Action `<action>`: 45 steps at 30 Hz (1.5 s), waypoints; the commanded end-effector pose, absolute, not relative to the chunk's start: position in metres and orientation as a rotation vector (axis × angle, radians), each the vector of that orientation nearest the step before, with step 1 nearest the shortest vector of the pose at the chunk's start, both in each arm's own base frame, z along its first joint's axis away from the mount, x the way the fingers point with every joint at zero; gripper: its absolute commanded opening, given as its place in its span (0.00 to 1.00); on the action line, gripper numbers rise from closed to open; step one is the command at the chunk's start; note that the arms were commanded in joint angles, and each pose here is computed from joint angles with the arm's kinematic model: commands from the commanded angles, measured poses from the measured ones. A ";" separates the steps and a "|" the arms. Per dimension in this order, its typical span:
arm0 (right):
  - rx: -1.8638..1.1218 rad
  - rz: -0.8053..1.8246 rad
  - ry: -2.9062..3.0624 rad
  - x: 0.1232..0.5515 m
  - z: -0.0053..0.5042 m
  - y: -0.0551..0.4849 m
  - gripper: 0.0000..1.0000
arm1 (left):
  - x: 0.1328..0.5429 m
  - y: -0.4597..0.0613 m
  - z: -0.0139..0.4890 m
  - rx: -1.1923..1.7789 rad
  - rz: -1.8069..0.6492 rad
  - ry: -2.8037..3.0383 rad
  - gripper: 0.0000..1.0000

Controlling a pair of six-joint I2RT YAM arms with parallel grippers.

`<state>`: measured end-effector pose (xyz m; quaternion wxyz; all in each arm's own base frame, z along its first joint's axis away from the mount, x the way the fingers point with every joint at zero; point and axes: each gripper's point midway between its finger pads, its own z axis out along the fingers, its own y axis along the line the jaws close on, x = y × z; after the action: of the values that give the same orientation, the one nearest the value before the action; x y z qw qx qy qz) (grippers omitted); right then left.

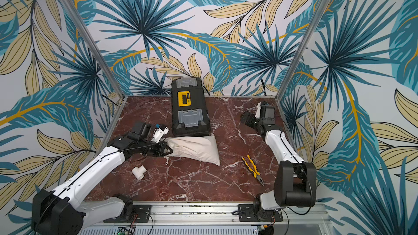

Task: Close the soil bag
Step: Adjust the soil bag at the center of the board.

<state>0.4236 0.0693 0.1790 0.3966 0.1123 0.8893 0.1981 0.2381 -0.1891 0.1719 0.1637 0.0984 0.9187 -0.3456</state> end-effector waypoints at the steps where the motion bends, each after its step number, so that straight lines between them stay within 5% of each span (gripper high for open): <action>1: 0.293 0.503 2.225 0.420 0.187 0.073 0.99 | 0.239 -0.197 0.189 0.320 -1.036 2.581 0.00; 17: 0.209 0.504 2.169 0.396 0.245 0.088 0.99 | 0.262 -0.240 0.244 0.380 -1.137 2.508 0.00; 35: -0.001 0.831 2.059 0.345 0.321 0.134 0.99 | 0.283 -0.348 0.274 0.416 -1.146 2.559 0.00; 45: -0.012 1.023 2.100 0.282 0.319 0.150 0.84 | 0.295 -0.384 0.283 0.461 -1.199 2.551 0.00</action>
<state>0.3023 0.1404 0.3377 0.4426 -0.0135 0.8158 0.3720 0.2941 -0.3792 0.2667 0.1352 0.1529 0.8912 -0.4051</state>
